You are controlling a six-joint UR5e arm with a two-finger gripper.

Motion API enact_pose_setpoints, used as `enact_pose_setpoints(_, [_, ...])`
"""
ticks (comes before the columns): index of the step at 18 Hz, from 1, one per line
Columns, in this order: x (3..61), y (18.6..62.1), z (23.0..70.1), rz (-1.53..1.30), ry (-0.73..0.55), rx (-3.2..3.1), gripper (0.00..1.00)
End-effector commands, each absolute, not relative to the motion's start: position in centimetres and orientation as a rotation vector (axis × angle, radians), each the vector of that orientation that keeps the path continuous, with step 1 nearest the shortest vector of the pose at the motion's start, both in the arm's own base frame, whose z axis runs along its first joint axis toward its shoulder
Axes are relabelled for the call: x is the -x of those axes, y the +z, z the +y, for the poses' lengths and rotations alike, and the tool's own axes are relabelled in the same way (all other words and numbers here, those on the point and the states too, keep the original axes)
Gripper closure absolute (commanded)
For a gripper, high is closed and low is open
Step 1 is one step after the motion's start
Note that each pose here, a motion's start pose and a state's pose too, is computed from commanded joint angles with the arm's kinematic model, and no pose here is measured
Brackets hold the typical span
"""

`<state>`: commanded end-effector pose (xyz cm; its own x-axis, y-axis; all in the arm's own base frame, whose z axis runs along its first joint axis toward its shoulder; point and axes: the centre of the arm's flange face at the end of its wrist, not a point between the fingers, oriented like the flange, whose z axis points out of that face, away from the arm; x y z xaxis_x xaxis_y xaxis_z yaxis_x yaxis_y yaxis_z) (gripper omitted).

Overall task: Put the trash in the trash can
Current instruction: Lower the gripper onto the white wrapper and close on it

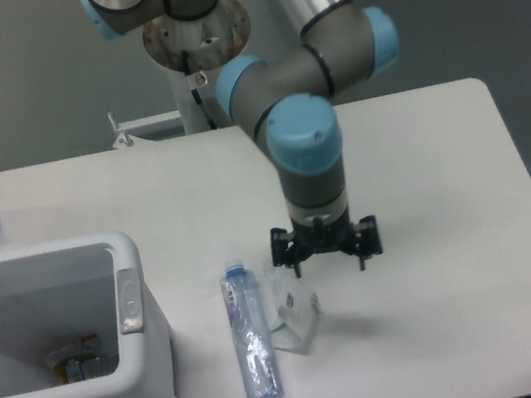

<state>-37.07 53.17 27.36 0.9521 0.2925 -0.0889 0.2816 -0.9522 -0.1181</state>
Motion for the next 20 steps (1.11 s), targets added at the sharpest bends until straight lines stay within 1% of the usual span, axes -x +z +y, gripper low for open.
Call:
enact_pose_setpoints(1, [37.1,27.2,53.3,-0.445,0.161,2.991,0.0])
enact_pose_setpoints(6, [36.6,26.1,53.6,-0.458,0.083,2.972,0.0])
enact_pose_setpoints(11, [36.3,24.2,54.2,-0.453,0.077,2.991,0.0])
enact_pose_setpoints(12, [36.5,24.4,54.3,-0.47,0.095,2.971,0.07])
enact_pose_setpoints(13, [36.6,24.5,54.4,-0.498,0.105,2.956,0.27])
enact_pose_setpoints(14, [36.6,24.4,54.4,-0.516,0.104,2.952,0.41])
enact_pose_setpoints(15, [36.6,24.5,54.4,-0.516,0.106,2.951,0.51])
enact_pose_setpoints(18, [36.6,24.5,54.4,-0.516,0.106,2.951,0.53])
enact_pose_setpoints(19, [36.6,24.5,54.4,-0.52,0.105,2.95,0.74])
enact_pose_setpoints(20, [36.5,24.6,54.4,-0.522,0.103,2.949,0.98])
